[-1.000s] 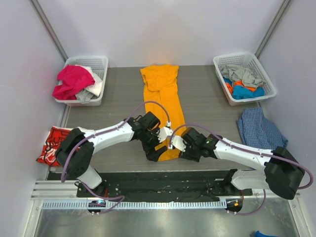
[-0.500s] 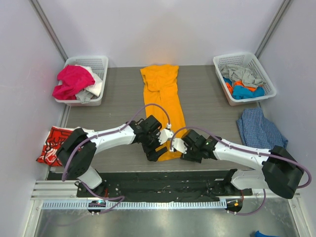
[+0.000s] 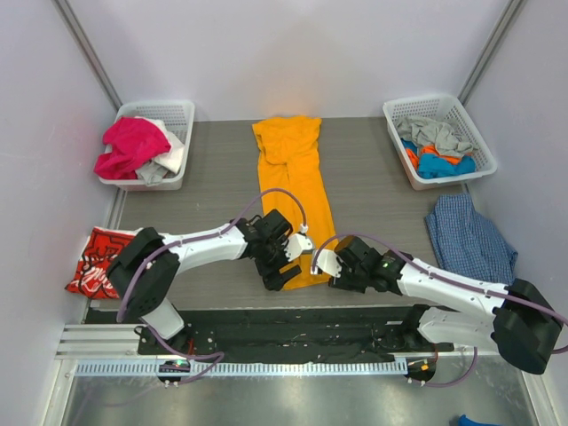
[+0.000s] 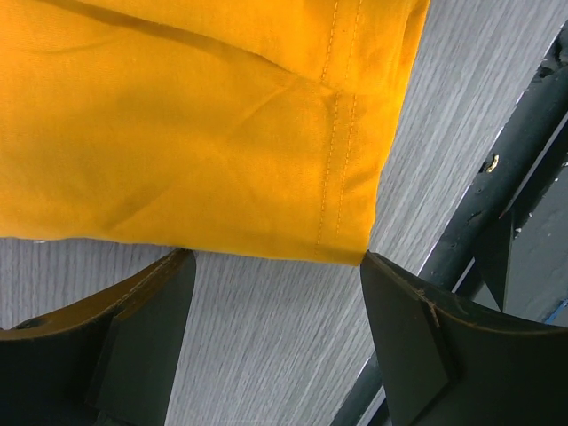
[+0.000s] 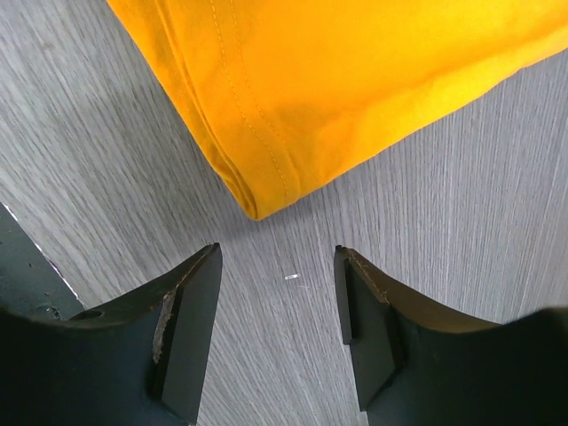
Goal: Fold and stack the t-shirts
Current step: Grab the bottom of the folded rectangular tshirt with both arms
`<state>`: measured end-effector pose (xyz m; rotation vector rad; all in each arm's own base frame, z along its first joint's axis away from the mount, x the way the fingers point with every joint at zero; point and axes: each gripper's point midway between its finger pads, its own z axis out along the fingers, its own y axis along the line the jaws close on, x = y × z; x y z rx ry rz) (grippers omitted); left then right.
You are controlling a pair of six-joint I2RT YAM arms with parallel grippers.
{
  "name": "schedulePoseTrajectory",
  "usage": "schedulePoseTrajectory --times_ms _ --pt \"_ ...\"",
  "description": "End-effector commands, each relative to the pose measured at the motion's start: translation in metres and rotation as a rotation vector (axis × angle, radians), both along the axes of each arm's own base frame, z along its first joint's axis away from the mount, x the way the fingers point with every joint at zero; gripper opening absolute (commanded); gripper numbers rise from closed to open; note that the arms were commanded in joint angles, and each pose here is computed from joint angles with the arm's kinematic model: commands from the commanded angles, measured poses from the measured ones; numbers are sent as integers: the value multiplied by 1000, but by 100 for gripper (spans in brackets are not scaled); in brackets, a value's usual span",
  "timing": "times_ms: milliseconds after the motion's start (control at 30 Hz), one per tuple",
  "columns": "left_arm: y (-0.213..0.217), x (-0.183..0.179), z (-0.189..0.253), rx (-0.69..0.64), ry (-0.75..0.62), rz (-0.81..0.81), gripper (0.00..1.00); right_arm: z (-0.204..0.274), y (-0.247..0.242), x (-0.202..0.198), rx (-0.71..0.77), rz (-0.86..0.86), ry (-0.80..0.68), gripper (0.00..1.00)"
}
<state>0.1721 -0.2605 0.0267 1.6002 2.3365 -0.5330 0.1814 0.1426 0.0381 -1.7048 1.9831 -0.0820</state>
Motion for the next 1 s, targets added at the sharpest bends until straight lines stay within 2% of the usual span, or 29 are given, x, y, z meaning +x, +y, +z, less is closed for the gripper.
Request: schedulePoseTrajectory --times_ms 0,500,567,700,733,900,967 --pt "-3 -1 -1 10 -5 -1 80 10 11 4 41 27 -16 61" --pt "-22 3 -1 8 16 -5 79 13 23 2 69 55 8 61" --pt "-21 3 -2 12 16 -7 76 14 26 4 75 56 5 61" --pt "-18 1 -2 19 8 -13 59 11 24 5 61 57 7 61" --pt "-17 0 -3 22 8 -16 51 10 24 5 59 56 7 60" --pt "-15 -2 -5 37 10 -23 33 10 22 4 57 50 4 61" --pt "-15 -2 -6 44 13 -24 17 11 23 5 62 50 2 61"
